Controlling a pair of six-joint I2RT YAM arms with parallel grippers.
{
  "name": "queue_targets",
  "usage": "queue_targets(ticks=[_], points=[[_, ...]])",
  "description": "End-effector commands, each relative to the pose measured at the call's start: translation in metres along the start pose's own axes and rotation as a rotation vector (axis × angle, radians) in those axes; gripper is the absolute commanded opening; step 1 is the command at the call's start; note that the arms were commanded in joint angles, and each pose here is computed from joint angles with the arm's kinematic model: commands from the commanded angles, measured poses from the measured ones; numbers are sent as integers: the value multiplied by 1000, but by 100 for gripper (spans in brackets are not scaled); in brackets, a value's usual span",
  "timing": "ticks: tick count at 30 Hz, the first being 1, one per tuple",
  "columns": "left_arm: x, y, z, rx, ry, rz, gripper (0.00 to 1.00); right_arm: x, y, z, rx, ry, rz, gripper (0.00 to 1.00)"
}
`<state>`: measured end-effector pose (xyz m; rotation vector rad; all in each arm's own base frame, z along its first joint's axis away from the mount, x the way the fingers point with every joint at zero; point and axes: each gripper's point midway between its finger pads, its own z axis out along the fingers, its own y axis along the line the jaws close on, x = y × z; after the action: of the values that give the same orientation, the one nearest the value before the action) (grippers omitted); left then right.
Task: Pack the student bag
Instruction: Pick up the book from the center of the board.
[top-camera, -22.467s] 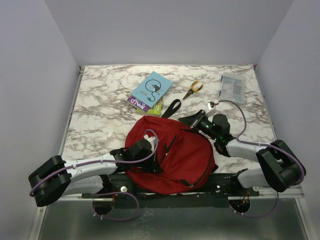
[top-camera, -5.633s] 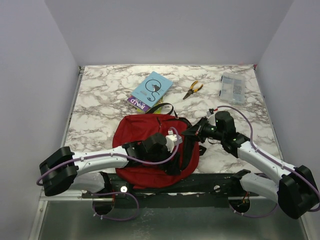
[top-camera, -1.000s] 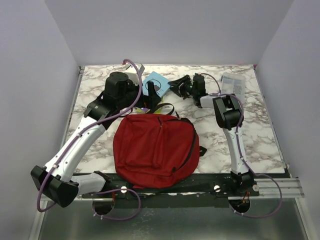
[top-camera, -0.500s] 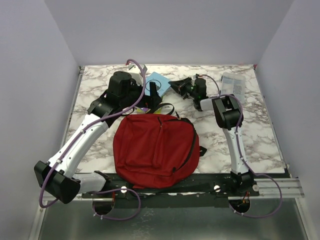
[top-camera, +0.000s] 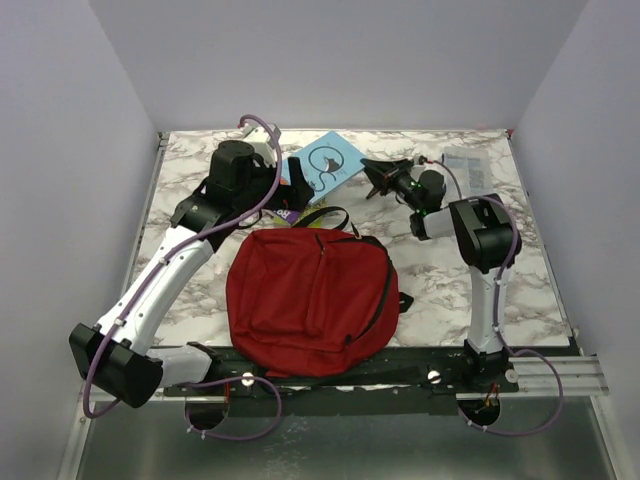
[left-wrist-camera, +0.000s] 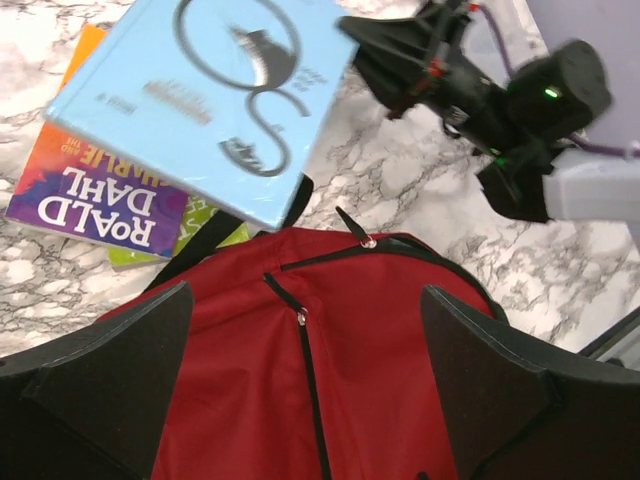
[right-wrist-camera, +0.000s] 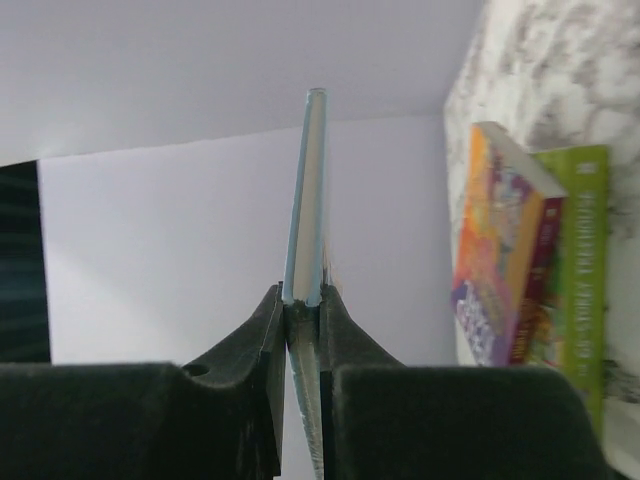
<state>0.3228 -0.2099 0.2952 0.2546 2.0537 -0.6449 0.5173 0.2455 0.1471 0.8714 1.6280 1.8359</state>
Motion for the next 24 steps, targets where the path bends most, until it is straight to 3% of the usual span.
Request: queue_targets(ticks=[1, 7, 14, 20, 24], points=[[-9, 10, 1, 36, -29, -145, 98, 25, 104, -30, -256, 51, -30, 1], [-13, 3, 5, 289, -29, -379, 98, 55, 129, -63, -286, 53, -44, 1], [4, -7, 24, 450, 58, -559, 96, 86, 139, -78, -335, 27, 23, 1], [10, -9, 28, 502, 57, -611, 68, 102, 120, -87, -336, -61, 70, 1], [6, -10, 25, 513, 45, -607, 54, 97, 109, -102, -323, -147, 73, 0]])
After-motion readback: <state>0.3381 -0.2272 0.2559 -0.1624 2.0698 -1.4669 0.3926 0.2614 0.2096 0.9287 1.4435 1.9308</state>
